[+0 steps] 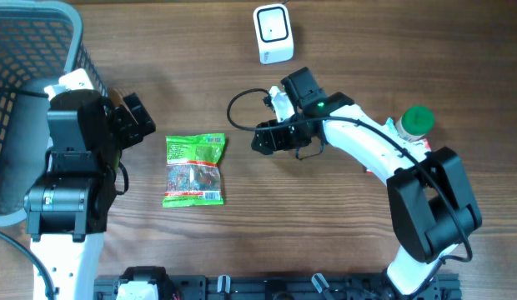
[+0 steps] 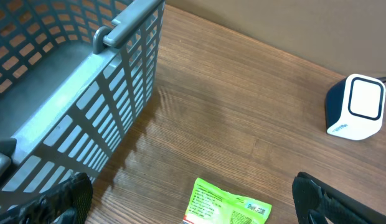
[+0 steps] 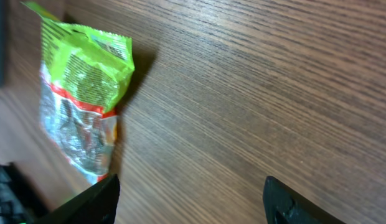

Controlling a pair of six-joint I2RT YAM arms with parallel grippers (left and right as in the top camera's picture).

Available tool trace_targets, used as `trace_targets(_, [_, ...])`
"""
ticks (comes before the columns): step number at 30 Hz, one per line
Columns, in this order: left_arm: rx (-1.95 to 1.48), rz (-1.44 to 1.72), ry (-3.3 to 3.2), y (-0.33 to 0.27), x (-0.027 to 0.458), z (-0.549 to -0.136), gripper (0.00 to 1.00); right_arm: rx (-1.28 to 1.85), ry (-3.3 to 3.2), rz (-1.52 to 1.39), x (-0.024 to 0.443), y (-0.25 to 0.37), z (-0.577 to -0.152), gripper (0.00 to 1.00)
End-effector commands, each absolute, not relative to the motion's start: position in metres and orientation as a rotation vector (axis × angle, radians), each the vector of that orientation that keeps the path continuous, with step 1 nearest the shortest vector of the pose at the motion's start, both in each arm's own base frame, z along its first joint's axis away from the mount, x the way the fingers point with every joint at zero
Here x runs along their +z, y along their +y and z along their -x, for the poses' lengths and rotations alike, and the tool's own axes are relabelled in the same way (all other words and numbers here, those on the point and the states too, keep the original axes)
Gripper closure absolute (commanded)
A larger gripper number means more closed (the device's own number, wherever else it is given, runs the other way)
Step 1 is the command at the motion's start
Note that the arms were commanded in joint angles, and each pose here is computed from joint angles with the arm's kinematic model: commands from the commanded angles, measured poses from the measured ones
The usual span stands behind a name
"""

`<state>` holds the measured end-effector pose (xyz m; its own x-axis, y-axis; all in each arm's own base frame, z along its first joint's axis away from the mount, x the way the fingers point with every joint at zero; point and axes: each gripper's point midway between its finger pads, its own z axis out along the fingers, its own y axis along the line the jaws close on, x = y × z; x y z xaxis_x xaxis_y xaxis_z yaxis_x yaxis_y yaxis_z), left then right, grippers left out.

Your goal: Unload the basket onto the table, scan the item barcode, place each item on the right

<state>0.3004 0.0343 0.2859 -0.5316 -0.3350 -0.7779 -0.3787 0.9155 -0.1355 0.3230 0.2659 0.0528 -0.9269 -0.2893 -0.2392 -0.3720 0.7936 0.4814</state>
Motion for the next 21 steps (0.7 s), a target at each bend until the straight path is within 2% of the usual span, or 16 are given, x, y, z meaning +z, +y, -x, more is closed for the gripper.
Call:
trace_targets(1, [0.068,0.508,2.157,0.036,0.292,-0.301,0.00,0.696,2.777,0.578,0.062,0.253,-0.336,0.27])
trace_targets(6, [0.023,0.498,2.002,0.036,0.324,-0.322,0.00,0.714,2.829,0.568,0.059,0.227,-0.334,0.28])
trace_targets(10, [0.028,0.498,2.037,0.035,0.317,-0.318,0.00,0.845,2.850,0.460,0.065,0.209,-0.338,0.28])
trace_targets(15, [-0.146,0.417,2.160,0.005,0.297,-0.311,0.00,0.808,2.886,0.340,0.062,0.179,-0.347,0.27])
trace_targets(16, [-0.209,0.389,2.209,-0.006,0.289,-0.307,0.09,0.817,2.889,0.323,0.062,0.176,-0.347,0.27])
trace_targets(17, [-0.245,0.379,2.258,-0.012,0.280,-0.303,0.68,0.816,2.888,0.315,0.062,0.174,-0.348,0.27])
trace_targets(18, [-0.279,0.404,2.309,-0.017,0.269,-0.298,0.95,0.815,2.888,0.314,0.062,0.174,-0.349,0.27])
trace_targets(21, [-0.298,0.604,2.477,-0.017,0.227,-0.282,0.96,0.814,2.882,0.316,0.062,0.174,-0.350,0.27])
